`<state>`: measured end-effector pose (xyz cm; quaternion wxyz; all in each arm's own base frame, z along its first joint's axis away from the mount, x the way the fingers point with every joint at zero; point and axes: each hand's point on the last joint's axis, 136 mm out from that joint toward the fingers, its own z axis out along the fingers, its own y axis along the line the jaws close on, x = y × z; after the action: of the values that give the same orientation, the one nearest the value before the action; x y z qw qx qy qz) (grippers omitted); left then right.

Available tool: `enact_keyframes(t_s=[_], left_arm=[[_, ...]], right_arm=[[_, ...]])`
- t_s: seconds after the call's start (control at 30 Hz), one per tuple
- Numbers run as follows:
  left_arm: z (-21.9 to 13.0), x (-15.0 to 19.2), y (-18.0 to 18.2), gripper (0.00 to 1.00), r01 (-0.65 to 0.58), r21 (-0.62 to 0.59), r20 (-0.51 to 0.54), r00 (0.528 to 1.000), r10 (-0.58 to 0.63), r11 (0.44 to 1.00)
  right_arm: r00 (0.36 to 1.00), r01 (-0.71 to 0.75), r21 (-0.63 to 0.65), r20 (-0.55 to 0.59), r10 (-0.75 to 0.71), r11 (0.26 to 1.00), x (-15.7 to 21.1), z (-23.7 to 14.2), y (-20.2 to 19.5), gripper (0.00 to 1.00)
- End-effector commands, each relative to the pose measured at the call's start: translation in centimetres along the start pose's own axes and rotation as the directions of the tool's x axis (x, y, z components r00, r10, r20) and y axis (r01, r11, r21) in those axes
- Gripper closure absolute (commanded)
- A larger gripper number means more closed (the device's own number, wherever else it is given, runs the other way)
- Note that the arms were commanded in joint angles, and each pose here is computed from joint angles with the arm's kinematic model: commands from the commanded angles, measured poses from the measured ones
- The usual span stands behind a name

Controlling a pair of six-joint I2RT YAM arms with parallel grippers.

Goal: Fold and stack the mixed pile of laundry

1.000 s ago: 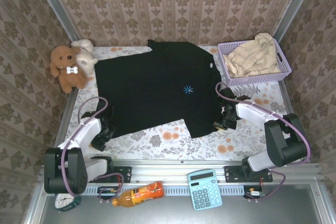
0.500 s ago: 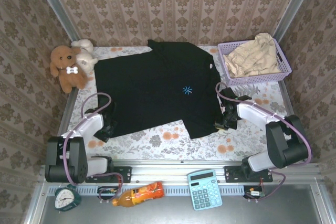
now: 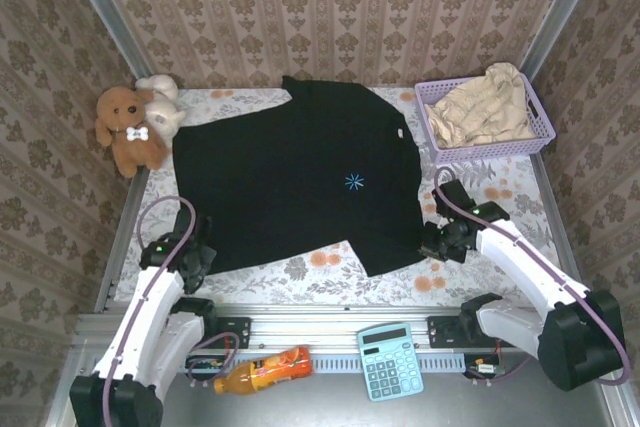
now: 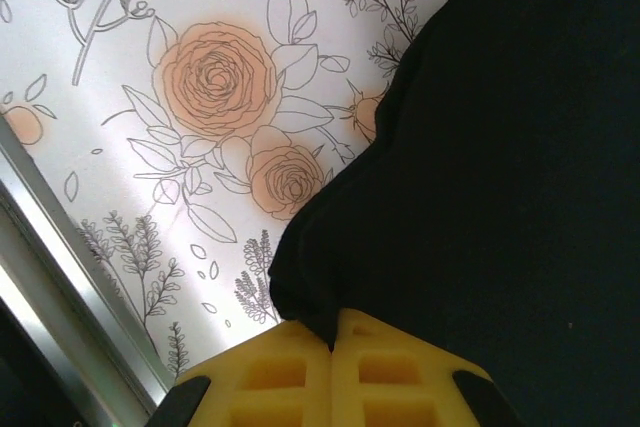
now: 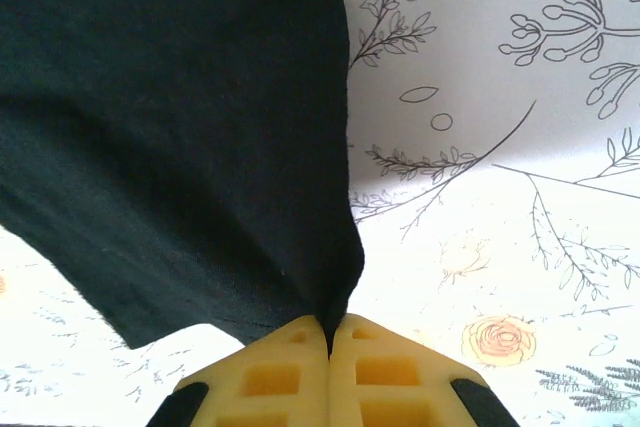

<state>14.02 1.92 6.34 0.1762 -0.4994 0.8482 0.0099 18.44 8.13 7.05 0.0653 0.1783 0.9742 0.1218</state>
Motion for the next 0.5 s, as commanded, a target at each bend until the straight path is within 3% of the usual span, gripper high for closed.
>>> enact_keyframes(t_s=[0.0, 0.23, 0.37, 0.47], left_arm=[[-1.1, -1.5, -0.3, 1.0, -0.012, -0.015, 0.04, 0.999, 0.012, 1.0], [-4.1, -9.0, -8.2, 1.0, -0.132, 0.06, 0.181, 0.976, 0.119, 0.989], [-3.3, -13.0, -12.5, 1.0, -0.097, 0.126, 0.211, 0.975, 0.068, 0.987], [-0.8, -16.7, -16.9, 0.98, -0.079, 0.175, 0.185, 0.982, 0.046, 0.982]], right_arm=[[0.999, 0.009, -0.044, 0.032, -0.007, 0.999, -2.3, -2.1, 2.4, 1.0], [0.98, 0.07, -0.172, 0.193, -0.036, 0.983, -12.8, -5.2, 9.3, 1.0], [0.971, 0.074, -0.239, 0.239, -0.015, 0.968, -20.0, -4.8, 13.8, 1.0], [0.954, 0.082, -0.324, 0.299, 0.02, 0.942, -27.6, -4.1, 18.2, 1.0]])
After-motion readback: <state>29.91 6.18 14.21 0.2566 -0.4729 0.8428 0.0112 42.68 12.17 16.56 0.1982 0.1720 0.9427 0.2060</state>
